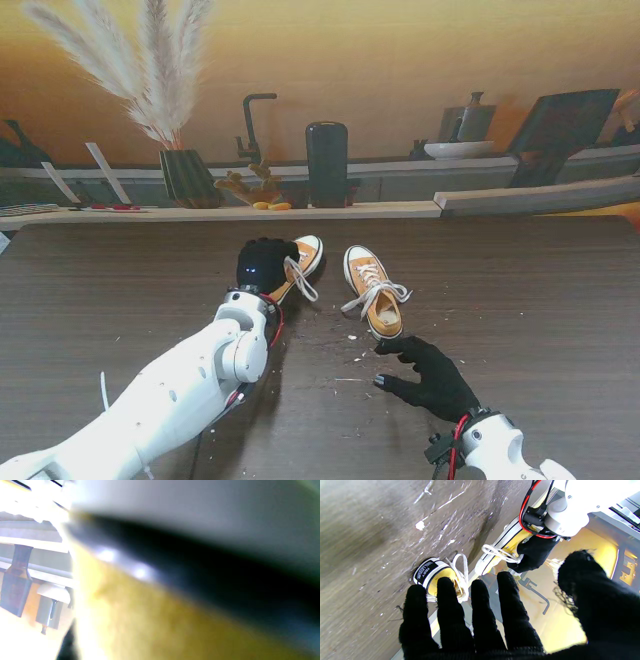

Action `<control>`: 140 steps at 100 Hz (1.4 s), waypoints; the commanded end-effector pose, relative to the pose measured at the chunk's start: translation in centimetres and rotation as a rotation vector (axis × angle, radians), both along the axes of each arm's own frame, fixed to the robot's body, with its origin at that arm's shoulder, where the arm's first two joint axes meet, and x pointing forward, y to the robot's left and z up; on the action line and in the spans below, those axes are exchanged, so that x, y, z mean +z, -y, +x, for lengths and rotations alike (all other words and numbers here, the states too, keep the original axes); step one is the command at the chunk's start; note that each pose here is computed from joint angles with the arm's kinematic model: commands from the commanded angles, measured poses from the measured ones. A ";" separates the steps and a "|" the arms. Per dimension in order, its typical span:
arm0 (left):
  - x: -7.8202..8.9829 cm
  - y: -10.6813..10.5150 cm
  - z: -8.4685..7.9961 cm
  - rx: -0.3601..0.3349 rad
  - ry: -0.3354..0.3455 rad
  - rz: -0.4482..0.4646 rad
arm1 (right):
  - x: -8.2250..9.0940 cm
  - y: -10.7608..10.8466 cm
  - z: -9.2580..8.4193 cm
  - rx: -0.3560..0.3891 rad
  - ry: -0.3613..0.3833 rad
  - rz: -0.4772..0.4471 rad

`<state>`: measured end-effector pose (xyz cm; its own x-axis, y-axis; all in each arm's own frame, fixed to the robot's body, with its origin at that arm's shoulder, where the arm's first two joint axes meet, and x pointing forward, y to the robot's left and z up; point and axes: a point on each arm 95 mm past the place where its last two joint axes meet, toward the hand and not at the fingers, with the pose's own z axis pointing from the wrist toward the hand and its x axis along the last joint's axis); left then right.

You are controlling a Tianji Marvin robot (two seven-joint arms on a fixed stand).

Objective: Tie the shoelaces into a bow on the shoes

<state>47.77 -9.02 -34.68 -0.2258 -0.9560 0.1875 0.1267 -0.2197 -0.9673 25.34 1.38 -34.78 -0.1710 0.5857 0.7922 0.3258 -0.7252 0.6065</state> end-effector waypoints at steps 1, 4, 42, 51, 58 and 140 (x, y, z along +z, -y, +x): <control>1.2 1.3 0.7 -0.021 0.009 -0.007 | 0.1 -0.3 0.0 0.020 -0.014 -0.003; 0.9 1.4 0.8 -0.025 0.000 -0.005 | 0.0 -0.3 0.0 0.023 -0.018 -0.001; -0.1 1.1 -1.1 0.051 -0.160 0.011 | 0.0 -0.9 -0.2 0.026 -0.013 0.019; 0.4 0.6 -2.0 0.076 -0.172 0.028 | 0.1 -1.0 -0.2 0.030 -0.007 0.019; 0.9 0.2 -2.8 0.090 -0.185 0.030 | 0.1 -1.1 -0.2 0.033 -0.004 0.021; 4.4 -2.2 -21.3 -0.211 -0.209 -0.377 | 0.2 0.8 -0.1 0.006 0.195 -0.131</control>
<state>28.18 -6.31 -28.71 -0.3469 -0.7230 0.5975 -0.1210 -0.5972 -0.7929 25.35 0.76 -34.35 -0.3139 0.6890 0.6532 0.1812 -0.6319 0.7536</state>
